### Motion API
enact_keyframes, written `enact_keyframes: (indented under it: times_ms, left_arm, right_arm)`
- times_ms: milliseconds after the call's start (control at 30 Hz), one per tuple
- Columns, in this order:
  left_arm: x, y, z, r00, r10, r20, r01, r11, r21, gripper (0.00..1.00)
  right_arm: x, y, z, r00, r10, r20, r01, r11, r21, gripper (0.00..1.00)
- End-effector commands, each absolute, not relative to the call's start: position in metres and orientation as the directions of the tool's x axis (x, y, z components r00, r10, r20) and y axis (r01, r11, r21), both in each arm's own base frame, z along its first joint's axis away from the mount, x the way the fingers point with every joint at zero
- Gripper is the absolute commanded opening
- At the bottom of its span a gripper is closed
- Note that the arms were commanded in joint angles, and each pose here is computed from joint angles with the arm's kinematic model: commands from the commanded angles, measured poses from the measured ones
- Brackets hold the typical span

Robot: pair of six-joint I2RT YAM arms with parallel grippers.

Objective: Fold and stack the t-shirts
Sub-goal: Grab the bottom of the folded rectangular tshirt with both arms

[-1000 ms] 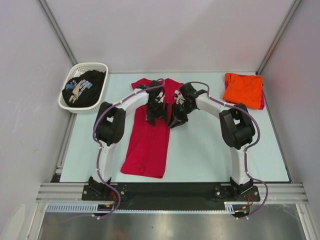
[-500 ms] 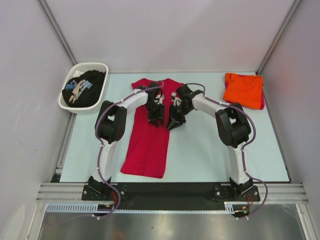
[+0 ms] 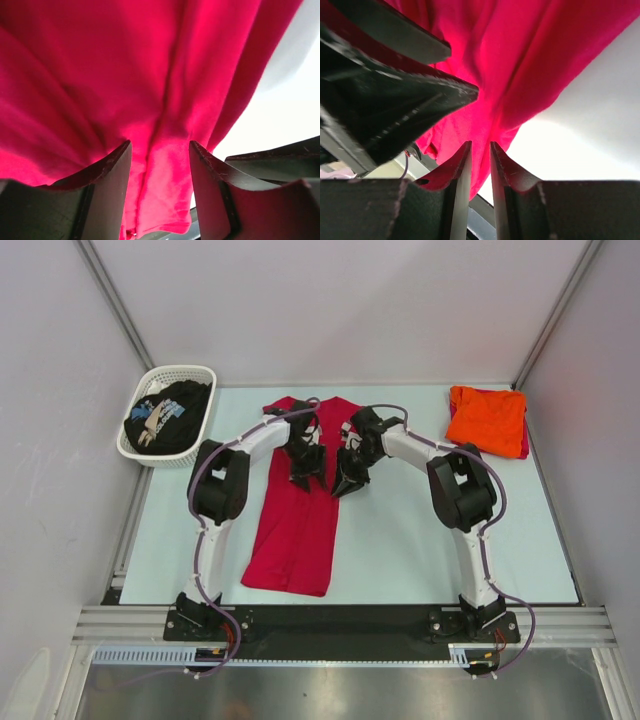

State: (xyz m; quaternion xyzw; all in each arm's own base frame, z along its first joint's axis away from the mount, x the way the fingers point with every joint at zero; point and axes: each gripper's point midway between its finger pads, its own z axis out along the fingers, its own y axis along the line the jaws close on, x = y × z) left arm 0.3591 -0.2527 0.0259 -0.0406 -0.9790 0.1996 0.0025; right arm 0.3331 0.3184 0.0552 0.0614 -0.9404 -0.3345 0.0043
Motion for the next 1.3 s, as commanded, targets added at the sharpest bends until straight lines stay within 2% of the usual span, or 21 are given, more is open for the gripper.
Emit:
enact_keyframes:
  times_ms: [0,200,300,433,500,633,700,800,833,900,1000,1267]
  left_arm:
    - [0.377,-0.246,0.037,-0.994,0.085,-0.075,0.108,0.916,-0.386,0.55]
    - [0.375,-0.252,0.027,-0.995,0.098,-0.032,0.103,0.901,-0.422,0.54]
    - [0.375,-0.254,0.026,-0.994,0.101,-0.037,0.107,0.895,-0.433,0.43]
    - [0.378,-0.259,0.027,-0.994,0.103,-0.039,0.109,0.885,-0.452,0.39]
    - [0.376,-0.26,0.026,-0.994,0.106,-0.033,0.109,0.88,-0.461,0.4]
    - [0.373,-0.263,0.024,-0.994,0.112,-0.021,0.108,0.875,-0.472,0.51]
    - [0.372,-0.264,0.022,-0.993,0.116,-0.019,0.111,0.874,-0.473,0.5]
    - [0.37,-0.264,0.019,-0.993,0.121,-0.005,0.108,0.871,-0.48,0.38]
    - [0.369,-0.265,0.018,-0.993,0.122,-0.001,0.107,0.867,-0.487,0.31]
    - [0.367,-0.266,0.014,-0.992,0.125,0.009,0.104,0.866,-0.49,0.26]
    - [0.368,-0.265,0.011,-0.993,0.12,0.013,0.099,0.873,-0.477,0.01]
    - [0.378,-0.251,0.026,-0.992,0.121,-0.039,0.127,0.906,-0.404,0.0]
  right_arm:
    - [0.339,0.326,0.066,-0.989,-0.138,-0.057,-0.142,0.749,0.647,0.26]
    - [0.34,0.327,0.066,-0.989,-0.138,-0.053,-0.139,0.746,0.652,0.26]
    - [0.341,0.327,0.066,-0.989,-0.137,-0.054,-0.139,0.748,0.65,0.26]
    - [0.34,0.326,0.065,-0.989,-0.137,-0.051,-0.137,0.749,0.648,0.26]
    - [0.341,0.326,0.066,-0.989,-0.135,-0.051,-0.136,0.749,0.649,0.26]
    - [0.342,0.327,0.065,-0.99,-0.133,-0.052,-0.135,0.751,0.646,0.26]
    - [0.343,0.326,0.062,-0.99,-0.131,-0.048,-0.131,0.756,0.642,0.26]
    - [0.342,0.326,0.059,-0.99,-0.131,-0.047,-0.131,0.765,0.631,0.26]
    - [0.341,0.325,0.056,-0.99,-0.134,-0.047,-0.134,0.772,0.621,0.26]
    - [0.341,0.323,0.053,-0.99,-0.133,-0.054,-0.139,0.783,0.606,0.26]
    - [0.342,0.317,0.049,-0.99,-0.13,-0.059,-0.14,0.807,0.573,0.26]
    - [0.344,0.315,0.05,-0.989,-0.132,-0.072,-0.15,0.824,0.546,0.27]
